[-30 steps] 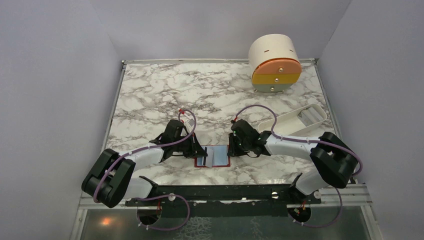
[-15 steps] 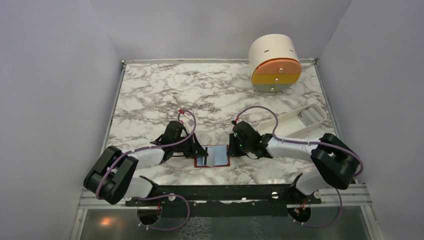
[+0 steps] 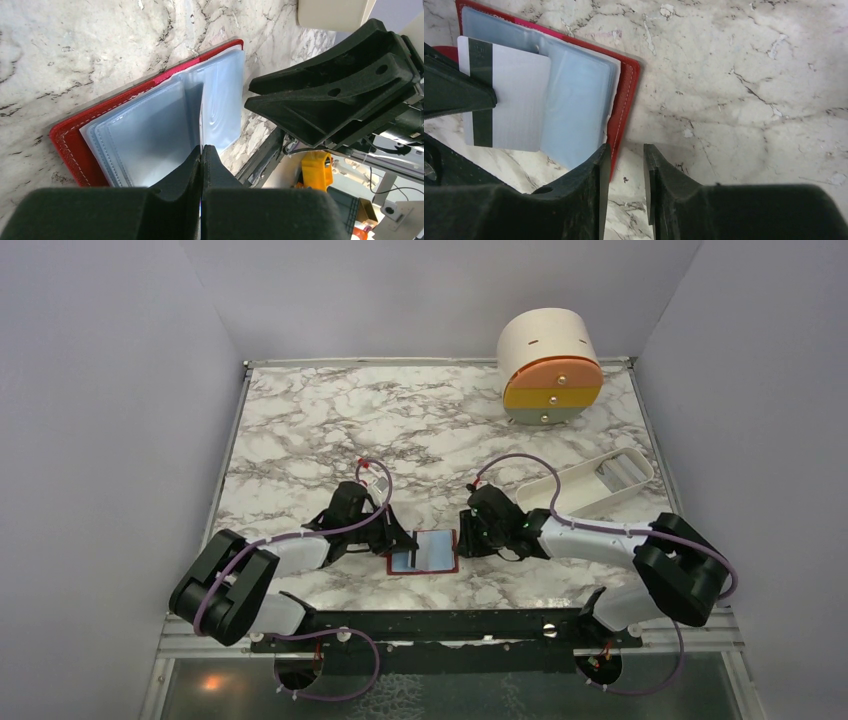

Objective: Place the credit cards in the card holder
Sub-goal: Insert the credit card into the card holder.

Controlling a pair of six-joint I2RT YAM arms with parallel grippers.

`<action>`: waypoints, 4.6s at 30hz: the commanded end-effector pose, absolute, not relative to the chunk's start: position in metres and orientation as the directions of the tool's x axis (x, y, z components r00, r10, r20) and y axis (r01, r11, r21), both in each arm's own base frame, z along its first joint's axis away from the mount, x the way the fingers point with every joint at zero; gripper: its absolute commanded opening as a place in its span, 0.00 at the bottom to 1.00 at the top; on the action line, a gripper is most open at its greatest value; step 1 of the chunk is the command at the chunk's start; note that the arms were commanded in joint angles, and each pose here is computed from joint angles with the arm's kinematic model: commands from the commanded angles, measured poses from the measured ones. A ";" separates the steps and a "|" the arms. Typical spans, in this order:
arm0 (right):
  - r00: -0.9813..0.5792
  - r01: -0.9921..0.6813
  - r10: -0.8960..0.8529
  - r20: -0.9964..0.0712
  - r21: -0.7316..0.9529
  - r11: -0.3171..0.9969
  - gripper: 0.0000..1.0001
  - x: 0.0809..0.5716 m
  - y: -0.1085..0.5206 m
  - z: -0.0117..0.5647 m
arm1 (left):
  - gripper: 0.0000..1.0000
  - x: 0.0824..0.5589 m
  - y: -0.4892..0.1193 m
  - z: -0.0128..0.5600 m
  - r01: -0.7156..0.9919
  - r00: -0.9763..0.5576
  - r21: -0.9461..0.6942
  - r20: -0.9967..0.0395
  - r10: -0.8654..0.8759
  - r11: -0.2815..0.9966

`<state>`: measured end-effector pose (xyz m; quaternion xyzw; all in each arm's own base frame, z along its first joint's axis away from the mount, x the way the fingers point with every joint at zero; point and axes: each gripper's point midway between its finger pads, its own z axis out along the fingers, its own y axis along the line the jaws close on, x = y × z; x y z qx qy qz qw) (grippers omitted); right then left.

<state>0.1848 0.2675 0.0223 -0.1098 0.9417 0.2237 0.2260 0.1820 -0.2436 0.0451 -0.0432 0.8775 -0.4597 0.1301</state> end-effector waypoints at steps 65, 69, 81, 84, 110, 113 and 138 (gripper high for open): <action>-0.934 -0.042 0.168 -0.315 0.566 0.823 0.13 0.135 0.281 0.005 | 0.00 0.159 -0.226 0.022 0.044 -0.903 -0.812 -0.282 -0.325 0.582; -0.933 -0.046 0.167 -0.320 0.563 0.825 0.13 0.136 0.282 0.006 | 0.00 0.150 -0.226 0.022 0.079 -0.914 -0.816 -0.289 -0.285 0.573; -0.928 -0.049 0.170 -0.332 0.560 0.827 0.13 0.141 0.285 0.009 | 0.00 0.151 -0.234 0.023 0.143 -0.925 -0.804 -0.316 -0.211 0.577; -0.929 -0.047 0.169 -0.329 0.560 0.827 0.13 0.140 0.284 0.008 | 0.00 0.153 -0.235 0.023 0.172 -0.920 -0.796 -0.341 -0.195 0.581; -0.911 -0.105 0.099 -0.400 0.458 0.883 0.13 0.153 0.279 0.012 | 0.00 0.167 -0.211 0.025 0.247 -0.879 -0.626 -0.466 -0.100 0.740; -0.909 -0.139 0.078 -0.409 0.474 0.870 0.16 0.155 0.288 0.027 | 0.00 0.165 -0.214 0.031 0.262 -0.878 -0.643 -0.469 -0.100 0.719; -0.871 -0.171 0.086 -0.484 0.463 0.870 0.37 0.166 0.291 0.078 | 0.00 0.149 -0.226 0.024 0.192 -0.925 -0.741 -0.356 -0.134 0.643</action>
